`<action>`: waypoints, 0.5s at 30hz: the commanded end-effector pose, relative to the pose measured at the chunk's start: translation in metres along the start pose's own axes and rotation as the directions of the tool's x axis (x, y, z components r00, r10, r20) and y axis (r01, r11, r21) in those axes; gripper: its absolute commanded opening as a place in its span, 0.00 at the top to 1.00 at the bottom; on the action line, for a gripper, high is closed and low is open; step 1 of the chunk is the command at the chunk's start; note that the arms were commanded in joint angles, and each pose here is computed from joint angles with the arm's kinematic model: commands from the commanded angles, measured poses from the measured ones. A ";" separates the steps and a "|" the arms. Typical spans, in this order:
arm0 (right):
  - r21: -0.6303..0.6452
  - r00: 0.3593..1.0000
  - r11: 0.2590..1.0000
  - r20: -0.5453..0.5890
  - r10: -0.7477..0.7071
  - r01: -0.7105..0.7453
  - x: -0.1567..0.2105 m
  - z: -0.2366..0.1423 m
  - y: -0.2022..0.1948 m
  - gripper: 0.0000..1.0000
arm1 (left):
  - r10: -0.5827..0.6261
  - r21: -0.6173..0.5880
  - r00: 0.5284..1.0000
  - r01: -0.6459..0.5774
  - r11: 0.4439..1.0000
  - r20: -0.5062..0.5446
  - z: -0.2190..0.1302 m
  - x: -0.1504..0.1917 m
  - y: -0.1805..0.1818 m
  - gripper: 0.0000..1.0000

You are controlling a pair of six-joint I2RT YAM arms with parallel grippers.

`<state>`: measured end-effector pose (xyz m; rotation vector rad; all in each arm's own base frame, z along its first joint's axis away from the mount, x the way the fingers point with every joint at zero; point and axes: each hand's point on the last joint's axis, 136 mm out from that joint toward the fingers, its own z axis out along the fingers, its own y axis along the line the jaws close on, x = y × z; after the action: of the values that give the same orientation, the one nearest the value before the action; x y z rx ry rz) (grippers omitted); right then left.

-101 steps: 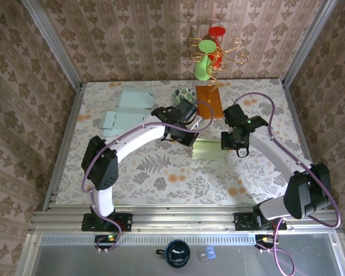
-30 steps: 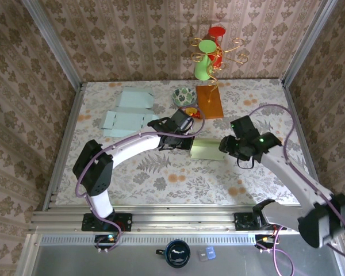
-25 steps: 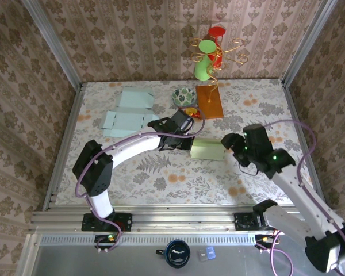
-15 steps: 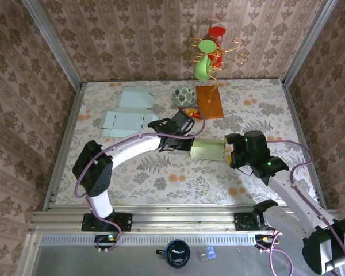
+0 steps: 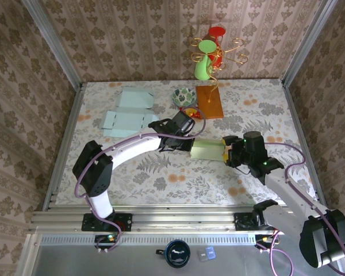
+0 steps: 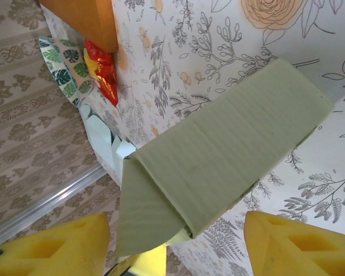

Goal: Fold the paper box

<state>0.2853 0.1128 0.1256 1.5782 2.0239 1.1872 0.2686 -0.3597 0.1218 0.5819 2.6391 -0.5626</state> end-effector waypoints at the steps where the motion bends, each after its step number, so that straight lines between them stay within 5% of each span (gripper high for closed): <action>1: 0.003 1.000 1.000 -0.016 -0.011 0.011 -0.001 0.003 -0.003 0.38 | 0.004 -0.040 0.999 -0.007 0.999 -0.054 0.000 0.014 0.006 1.00; 9: 0.038 0.997 0.997 -0.015 -0.070 0.071 -0.005 0.008 -0.006 0.49 | 0.008 -0.030 0.998 -0.010 0.999 -0.059 -0.004 0.013 0.002 1.00; 15: 0.084 0.995 0.992 -0.011 -0.096 0.096 -0.008 0.011 -0.016 0.55 | 0.007 -0.014 0.999 -0.008 1.000 -0.047 -0.024 0.004 -0.006 0.83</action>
<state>0.2891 0.1109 0.1098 1.5159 2.1065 1.1302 0.2624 -0.3557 0.1261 0.5983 2.6728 -0.5331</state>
